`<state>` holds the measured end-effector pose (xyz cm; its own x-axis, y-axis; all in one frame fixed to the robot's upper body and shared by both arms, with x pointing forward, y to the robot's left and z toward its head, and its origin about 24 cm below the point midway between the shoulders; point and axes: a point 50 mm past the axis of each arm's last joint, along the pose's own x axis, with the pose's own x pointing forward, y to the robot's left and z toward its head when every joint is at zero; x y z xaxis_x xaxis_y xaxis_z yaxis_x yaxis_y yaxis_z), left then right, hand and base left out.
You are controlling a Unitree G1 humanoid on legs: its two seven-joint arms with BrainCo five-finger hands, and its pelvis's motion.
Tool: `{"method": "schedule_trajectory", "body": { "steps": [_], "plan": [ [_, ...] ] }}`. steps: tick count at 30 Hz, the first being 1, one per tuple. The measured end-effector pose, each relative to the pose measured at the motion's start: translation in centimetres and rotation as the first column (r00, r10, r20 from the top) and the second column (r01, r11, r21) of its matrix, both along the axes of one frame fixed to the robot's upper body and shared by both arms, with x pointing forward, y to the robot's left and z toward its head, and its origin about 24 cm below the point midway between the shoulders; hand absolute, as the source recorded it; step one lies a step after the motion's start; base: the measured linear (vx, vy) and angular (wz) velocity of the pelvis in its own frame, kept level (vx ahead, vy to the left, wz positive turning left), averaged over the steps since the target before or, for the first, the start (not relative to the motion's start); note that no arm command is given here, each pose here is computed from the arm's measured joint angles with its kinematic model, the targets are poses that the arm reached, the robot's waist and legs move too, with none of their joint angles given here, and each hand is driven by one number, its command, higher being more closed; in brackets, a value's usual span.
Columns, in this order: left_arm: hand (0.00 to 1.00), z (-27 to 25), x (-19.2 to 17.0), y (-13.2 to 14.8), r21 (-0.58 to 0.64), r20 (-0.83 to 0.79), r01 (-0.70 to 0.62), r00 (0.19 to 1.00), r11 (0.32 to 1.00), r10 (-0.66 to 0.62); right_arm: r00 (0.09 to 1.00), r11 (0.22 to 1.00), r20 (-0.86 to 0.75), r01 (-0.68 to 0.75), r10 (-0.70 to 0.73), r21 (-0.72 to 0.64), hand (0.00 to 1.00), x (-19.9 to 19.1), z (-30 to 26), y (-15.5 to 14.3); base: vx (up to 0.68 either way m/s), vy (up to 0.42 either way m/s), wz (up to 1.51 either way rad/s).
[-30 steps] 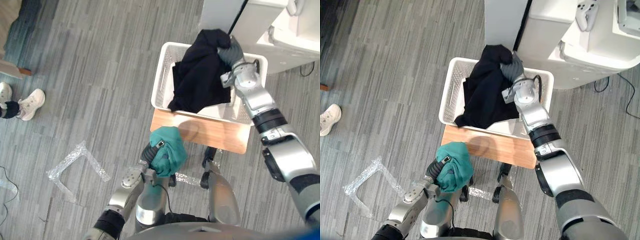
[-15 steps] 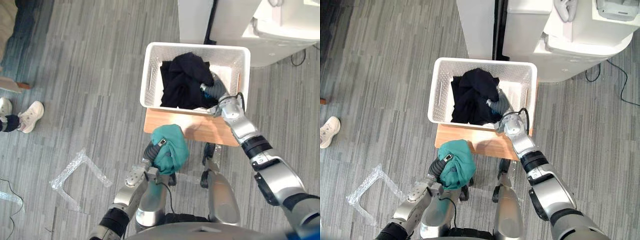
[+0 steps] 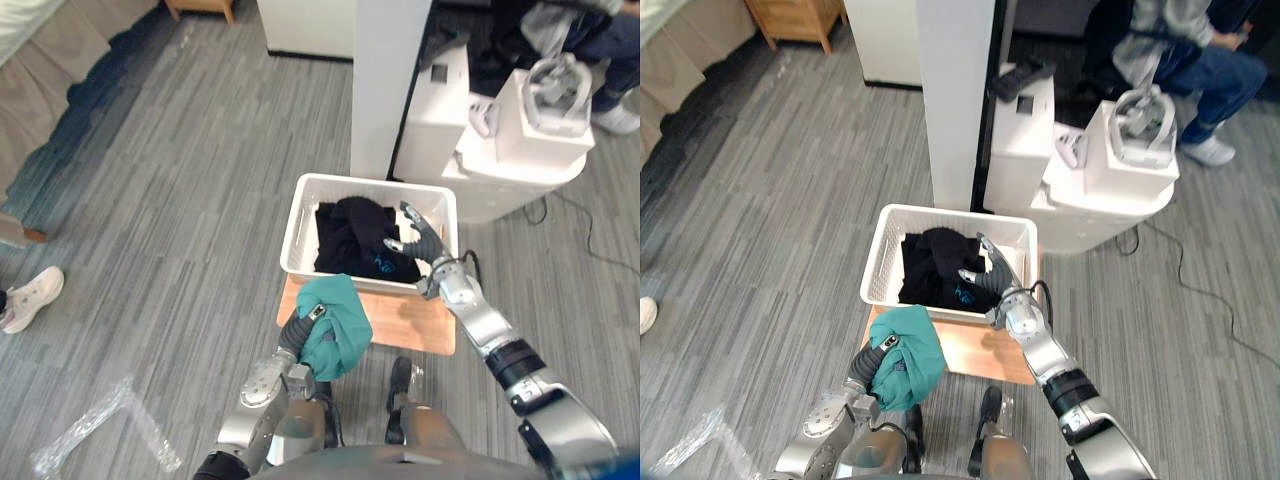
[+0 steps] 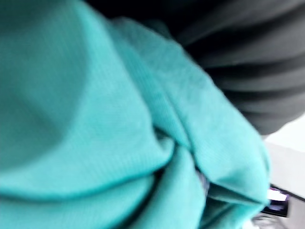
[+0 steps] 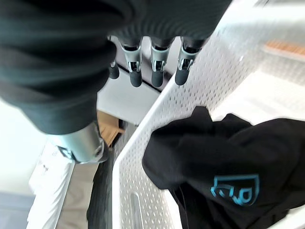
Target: Tidy the bed and pick cloth on bed and put in laundry
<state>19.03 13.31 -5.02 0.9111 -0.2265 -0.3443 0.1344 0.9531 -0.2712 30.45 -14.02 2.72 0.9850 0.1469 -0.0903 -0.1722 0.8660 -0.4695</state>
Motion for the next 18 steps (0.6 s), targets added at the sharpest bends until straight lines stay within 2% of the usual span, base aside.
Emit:
{"method": "schedule_trajectory", "body": {
  "steps": [4, 7, 10, 13, 18],
  "plan": [
    [1.00, -0.3, -0.7, 1.4, 0.008, -0.025, -0.115, 0.993, 0.993, 0.115, 0.989, 0.993, -0.092, 0.116, -0.114, 0.017, 0.00, -2.4, -2.8, -2.2, 0.00, 0.008, 0.03],
    [1.00, -0.6, -1.3, 3.6, 0.030, -0.046, -0.257, 0.965, 0.966, 0.258, 0.964, 0.979, -0.175, 0.206, -0.201, 0.008, 0.00, -4.7, -4.9, -4.2, -0.01, 0.004, 0.02],
    [1.00, 1.2, -0.6, 6.3, 0.031, 0.036, -0.377, 0.926, 0.926, 0.376, 0.929, 0.958, -0.244, 0.286, -0.279, -0.007, 0.00, -6.9, -6.6, -5.8, -0.02, -0.015, 0.02],
    [1.00, 3.7, 0.2, 7.7, 0.008, 0.151, -0.433, 0.892, 0.901, 0.427, 0.892, 0.935, -0.295, 0.354, -0.342, -0.014, 0.00, -8.4, -7.7, -6.8, 0.00, -0.004, -0.01],
    [1.00, 7.1, 2.1, 7.3, -0.047, 0.290, -0.436, 0.855, 0.898, 0.431, 0.855, 0.923, -0.364, 0.383, -0.368, -0.033, 0.00, -10.1, -9.2, -7.3, 0.00, -0.001, -0.01]
  ]
}}
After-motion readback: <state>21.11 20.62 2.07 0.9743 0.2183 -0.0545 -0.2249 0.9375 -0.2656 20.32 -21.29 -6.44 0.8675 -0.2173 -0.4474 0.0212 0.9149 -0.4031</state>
